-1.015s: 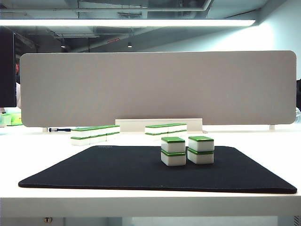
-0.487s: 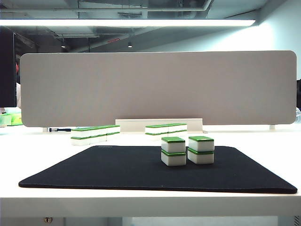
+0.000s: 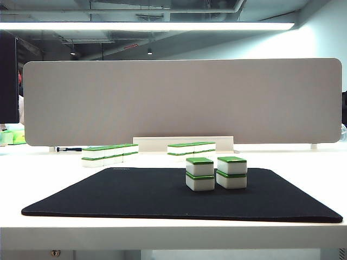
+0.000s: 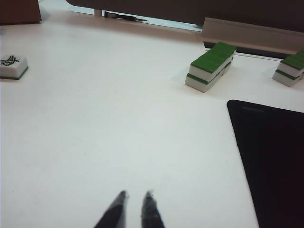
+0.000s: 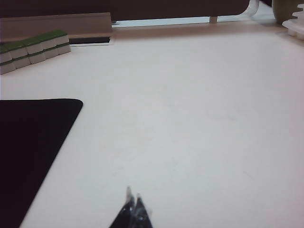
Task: Take a mahjong tile from the mahjong wall and then place it on the table close to you.
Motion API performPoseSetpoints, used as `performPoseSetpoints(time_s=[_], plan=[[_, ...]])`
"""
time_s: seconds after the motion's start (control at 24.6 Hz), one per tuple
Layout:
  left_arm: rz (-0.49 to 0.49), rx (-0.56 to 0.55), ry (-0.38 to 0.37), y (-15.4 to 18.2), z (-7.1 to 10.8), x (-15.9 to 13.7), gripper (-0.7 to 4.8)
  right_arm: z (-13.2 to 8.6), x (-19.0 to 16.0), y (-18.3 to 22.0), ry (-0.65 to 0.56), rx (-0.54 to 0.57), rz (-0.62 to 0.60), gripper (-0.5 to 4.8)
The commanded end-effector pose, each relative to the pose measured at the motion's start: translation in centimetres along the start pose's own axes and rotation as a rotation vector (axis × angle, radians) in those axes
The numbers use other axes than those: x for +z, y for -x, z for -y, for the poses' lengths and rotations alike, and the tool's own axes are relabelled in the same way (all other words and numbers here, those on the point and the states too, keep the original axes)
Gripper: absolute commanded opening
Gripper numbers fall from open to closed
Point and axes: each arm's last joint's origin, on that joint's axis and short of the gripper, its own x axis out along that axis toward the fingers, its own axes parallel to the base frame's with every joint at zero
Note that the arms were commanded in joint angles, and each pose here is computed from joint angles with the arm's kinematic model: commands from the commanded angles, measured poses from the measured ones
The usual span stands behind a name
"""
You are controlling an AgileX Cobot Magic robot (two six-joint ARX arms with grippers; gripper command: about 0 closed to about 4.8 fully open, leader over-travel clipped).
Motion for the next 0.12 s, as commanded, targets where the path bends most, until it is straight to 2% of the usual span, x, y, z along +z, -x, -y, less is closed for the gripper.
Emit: performPoseSetpoints(time_s=[0.04, 0.12], plan=[[-0.01, -0.001, -0.003, 0.01, 0.01, -0.06, 0.44, 0.0, 0.03, 0.02, -0.005, 0.0, 0.013, -0.01], [-0.01, -0.001, -0.003, 0.01, 0.01, -0.06, 0.44, 0.0, 0.03, 0.02, -0.005, 0.0, 0.013, -0.01]])
